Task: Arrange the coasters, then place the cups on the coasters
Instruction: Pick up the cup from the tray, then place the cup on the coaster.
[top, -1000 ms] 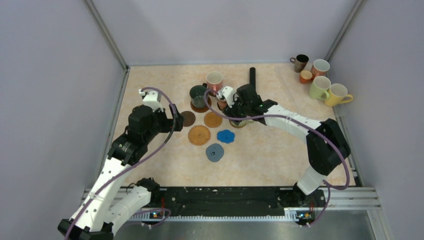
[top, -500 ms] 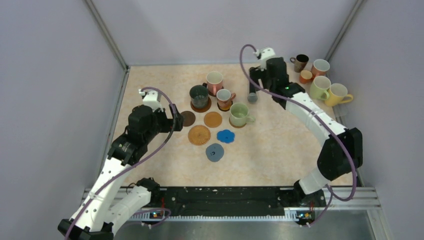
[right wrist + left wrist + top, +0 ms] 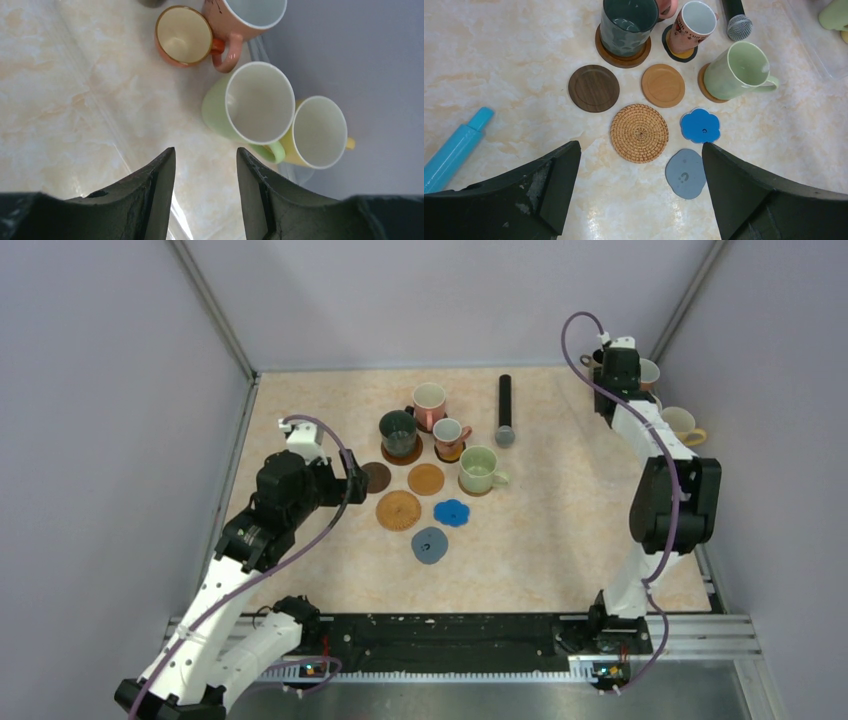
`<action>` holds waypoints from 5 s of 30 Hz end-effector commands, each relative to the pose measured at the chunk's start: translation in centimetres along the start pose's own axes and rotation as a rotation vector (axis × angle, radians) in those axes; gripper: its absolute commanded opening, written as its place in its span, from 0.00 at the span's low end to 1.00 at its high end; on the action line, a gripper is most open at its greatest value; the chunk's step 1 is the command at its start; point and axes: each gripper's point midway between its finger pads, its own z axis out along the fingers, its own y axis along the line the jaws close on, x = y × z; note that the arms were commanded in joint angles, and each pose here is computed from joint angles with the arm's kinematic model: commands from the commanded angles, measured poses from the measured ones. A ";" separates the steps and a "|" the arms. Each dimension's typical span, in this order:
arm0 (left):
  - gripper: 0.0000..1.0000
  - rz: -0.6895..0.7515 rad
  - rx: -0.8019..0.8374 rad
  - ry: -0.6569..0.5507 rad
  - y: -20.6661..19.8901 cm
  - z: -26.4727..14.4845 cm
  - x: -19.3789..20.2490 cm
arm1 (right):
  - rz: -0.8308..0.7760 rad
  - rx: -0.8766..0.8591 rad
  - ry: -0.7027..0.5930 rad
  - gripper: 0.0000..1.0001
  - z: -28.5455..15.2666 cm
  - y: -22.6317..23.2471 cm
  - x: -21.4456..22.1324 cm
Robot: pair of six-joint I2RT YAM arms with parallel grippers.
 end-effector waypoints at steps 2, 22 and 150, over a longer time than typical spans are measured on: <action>0.97 0.001 0.019 -0.022 -0.5 0.2 -0.5 | 0.008 -0.022 -0.059 0.47 2.2 -0.9 -3.0; 0.97 0.004 0.012 -0.003 -0.4 0.6 -0.3 | 0.037 0.043 -0.017 0.47 5.7 -1.1 -0.5; 0.98 -0.080 -0.164 -0.118 2.7 -0.6 -2.1 | -0.219 -1.162 -0.569 0.00 -40.3 24.6 -5.2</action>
